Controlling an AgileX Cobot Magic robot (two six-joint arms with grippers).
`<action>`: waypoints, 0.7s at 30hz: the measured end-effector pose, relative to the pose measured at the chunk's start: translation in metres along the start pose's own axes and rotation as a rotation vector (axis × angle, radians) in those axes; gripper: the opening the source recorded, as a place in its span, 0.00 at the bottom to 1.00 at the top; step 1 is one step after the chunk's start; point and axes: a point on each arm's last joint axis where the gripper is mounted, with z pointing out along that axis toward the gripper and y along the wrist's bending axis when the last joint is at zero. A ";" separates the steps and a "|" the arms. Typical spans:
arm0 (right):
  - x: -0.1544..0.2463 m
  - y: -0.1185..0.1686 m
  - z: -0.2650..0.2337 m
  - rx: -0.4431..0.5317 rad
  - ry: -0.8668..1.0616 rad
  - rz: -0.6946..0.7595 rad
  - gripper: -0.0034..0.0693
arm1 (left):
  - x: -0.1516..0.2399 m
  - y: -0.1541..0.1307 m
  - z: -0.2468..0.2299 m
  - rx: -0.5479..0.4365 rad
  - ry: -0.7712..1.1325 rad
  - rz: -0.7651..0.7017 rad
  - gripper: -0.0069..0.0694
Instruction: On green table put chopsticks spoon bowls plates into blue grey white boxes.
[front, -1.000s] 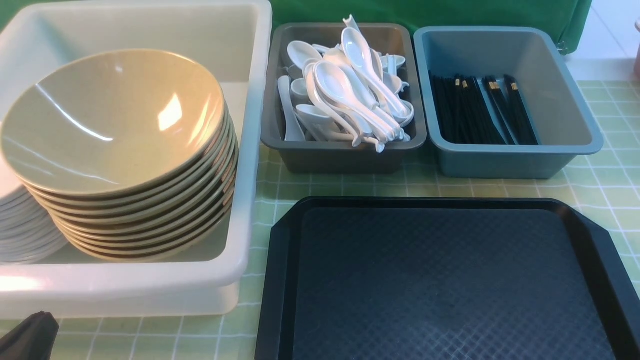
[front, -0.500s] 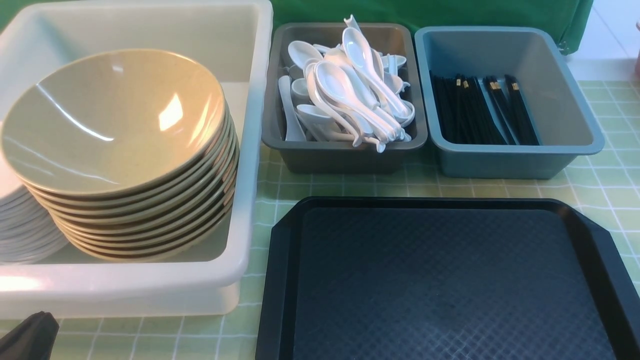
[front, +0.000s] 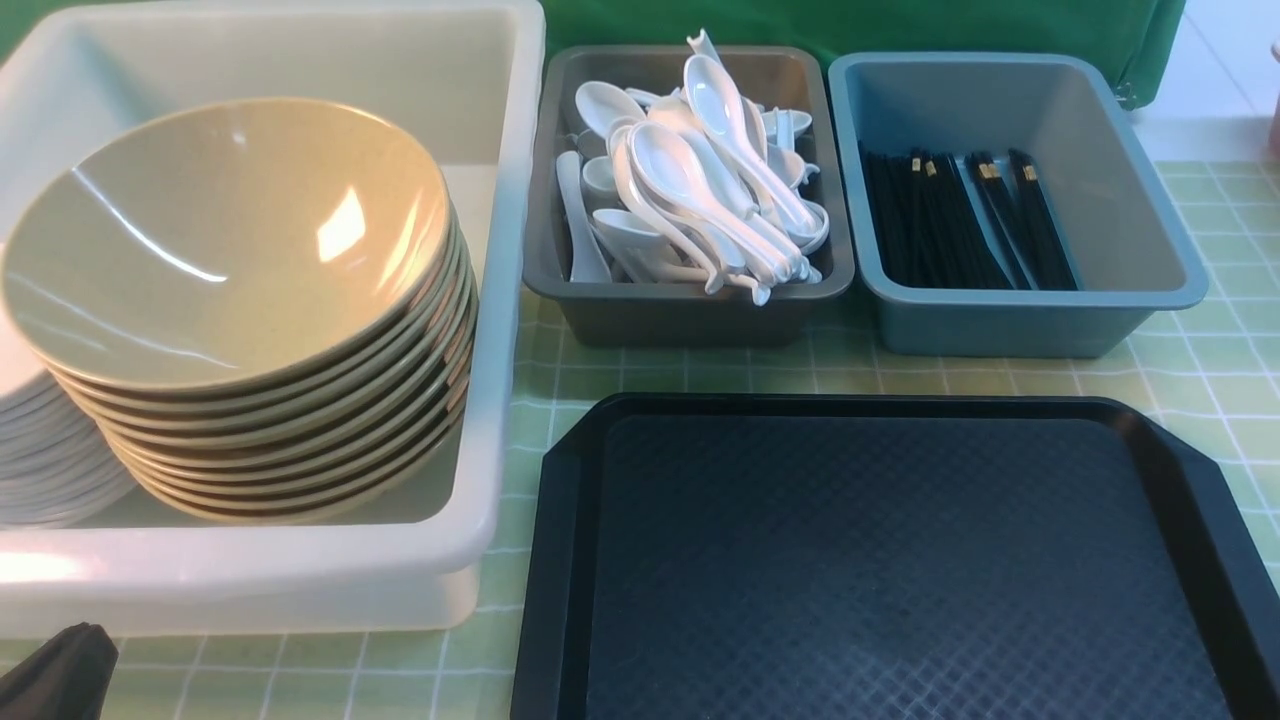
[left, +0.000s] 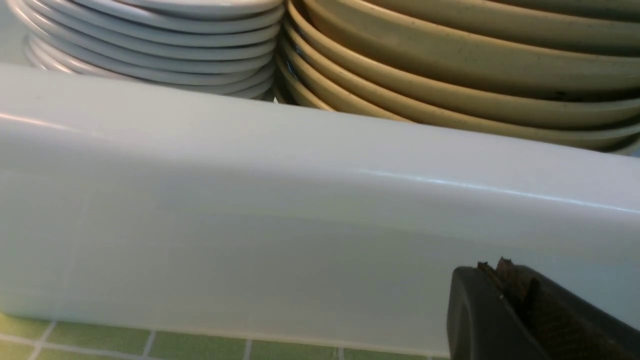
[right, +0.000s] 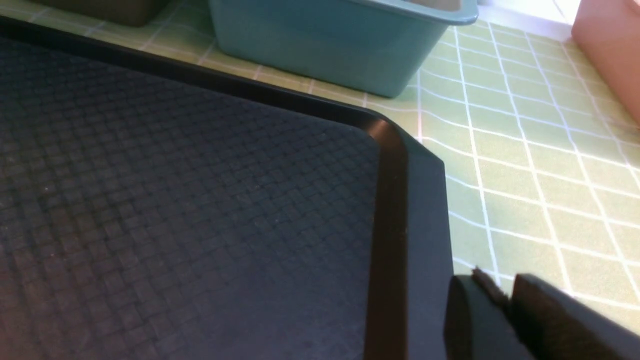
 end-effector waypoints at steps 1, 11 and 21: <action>0.000 0.000 0.000 0.000 0.000 0.000 0.21 | 0.000 0.000 0.000 0.000 0.000 0.000 0.09; 0.000 0.000 0.000 0.000 -0.001 0.000 0.21 | 0.000 0.000 0.000 0.000 0.000 0.000 0.09; 0.000 0.000 0.000 0.002 -0.004 -0.001 0.23 | 0.000 0.000 0.000 0.000 0.000 0.001 0.09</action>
